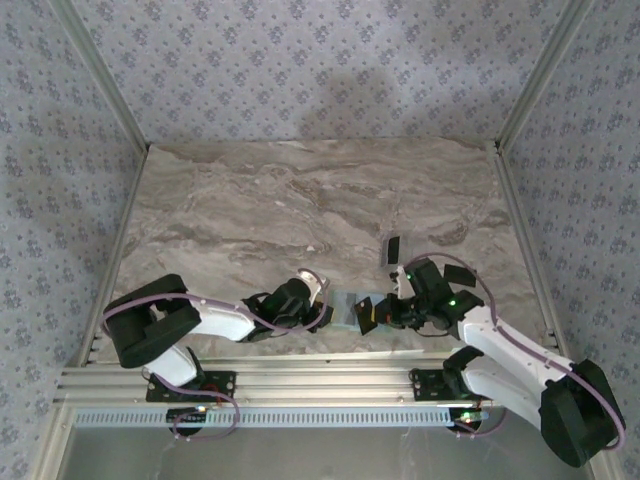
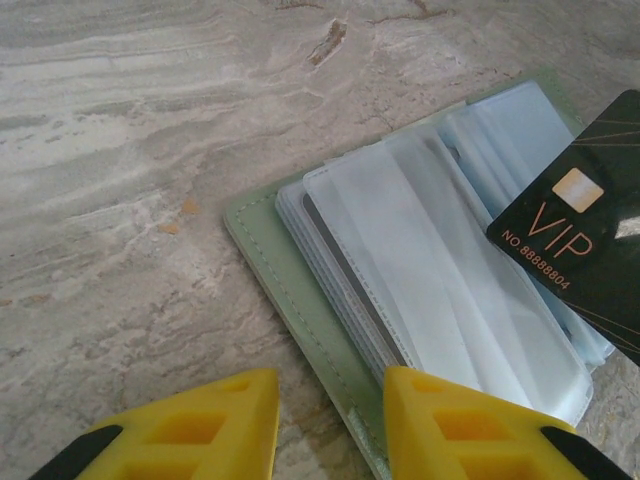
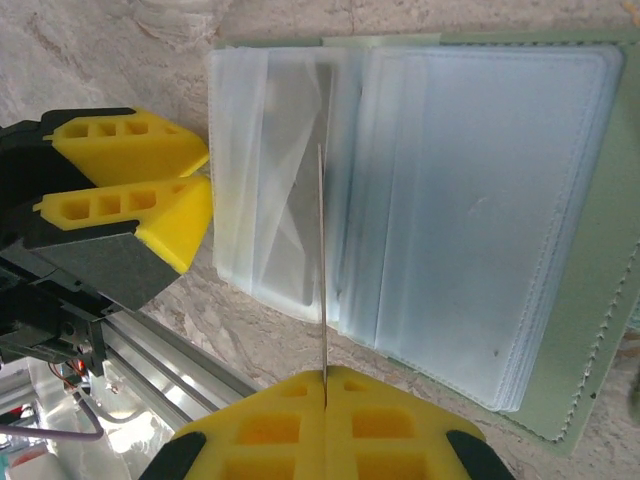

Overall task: Put the credit cards into the card holder
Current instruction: Insert the credit card into the card slot.

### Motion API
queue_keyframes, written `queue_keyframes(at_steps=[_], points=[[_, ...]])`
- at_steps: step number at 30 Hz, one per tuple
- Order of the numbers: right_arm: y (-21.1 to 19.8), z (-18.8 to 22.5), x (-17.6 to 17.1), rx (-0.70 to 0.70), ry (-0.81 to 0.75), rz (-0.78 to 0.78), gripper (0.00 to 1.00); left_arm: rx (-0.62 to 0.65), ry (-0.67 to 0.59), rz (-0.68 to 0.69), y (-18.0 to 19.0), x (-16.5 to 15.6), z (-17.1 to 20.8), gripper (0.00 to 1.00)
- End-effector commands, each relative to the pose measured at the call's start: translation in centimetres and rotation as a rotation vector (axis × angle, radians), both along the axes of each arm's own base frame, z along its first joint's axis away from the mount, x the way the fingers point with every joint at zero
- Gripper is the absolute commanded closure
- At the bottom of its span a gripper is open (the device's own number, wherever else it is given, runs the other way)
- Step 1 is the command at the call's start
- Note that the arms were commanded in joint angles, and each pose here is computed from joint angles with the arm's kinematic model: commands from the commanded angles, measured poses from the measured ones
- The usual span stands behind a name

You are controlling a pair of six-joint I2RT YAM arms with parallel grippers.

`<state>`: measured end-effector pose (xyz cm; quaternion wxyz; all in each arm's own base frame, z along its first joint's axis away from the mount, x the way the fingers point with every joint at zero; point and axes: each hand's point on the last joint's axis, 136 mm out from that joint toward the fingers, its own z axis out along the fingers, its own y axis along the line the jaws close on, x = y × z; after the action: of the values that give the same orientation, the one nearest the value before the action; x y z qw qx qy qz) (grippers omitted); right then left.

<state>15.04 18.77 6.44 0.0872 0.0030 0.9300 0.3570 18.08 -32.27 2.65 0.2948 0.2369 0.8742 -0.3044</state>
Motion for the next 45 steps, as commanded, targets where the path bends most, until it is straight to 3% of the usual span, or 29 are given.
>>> queue_keyframes(at_steps=[1, 27, 45], points=[[0.3, -0.5, -0.2, -0.003, 0.023, 0.002, 1.0, 0.014, 0.005, -0.023, -0.5, -0.4, -0.5, 0.68], [2.4, -1.7, 2.6, 0.031, 0.025, -0.023, 1.0, 0.043, 0.026, -0.046, -0.6, -2.0, -2.4, 0.73], [3.1, -2.4, 3.1, -0.032, -0.097, -0.1, 1.0, 0.052, 0.03, -0.056, -0.9, -2.8, -2.8, 0.75]])
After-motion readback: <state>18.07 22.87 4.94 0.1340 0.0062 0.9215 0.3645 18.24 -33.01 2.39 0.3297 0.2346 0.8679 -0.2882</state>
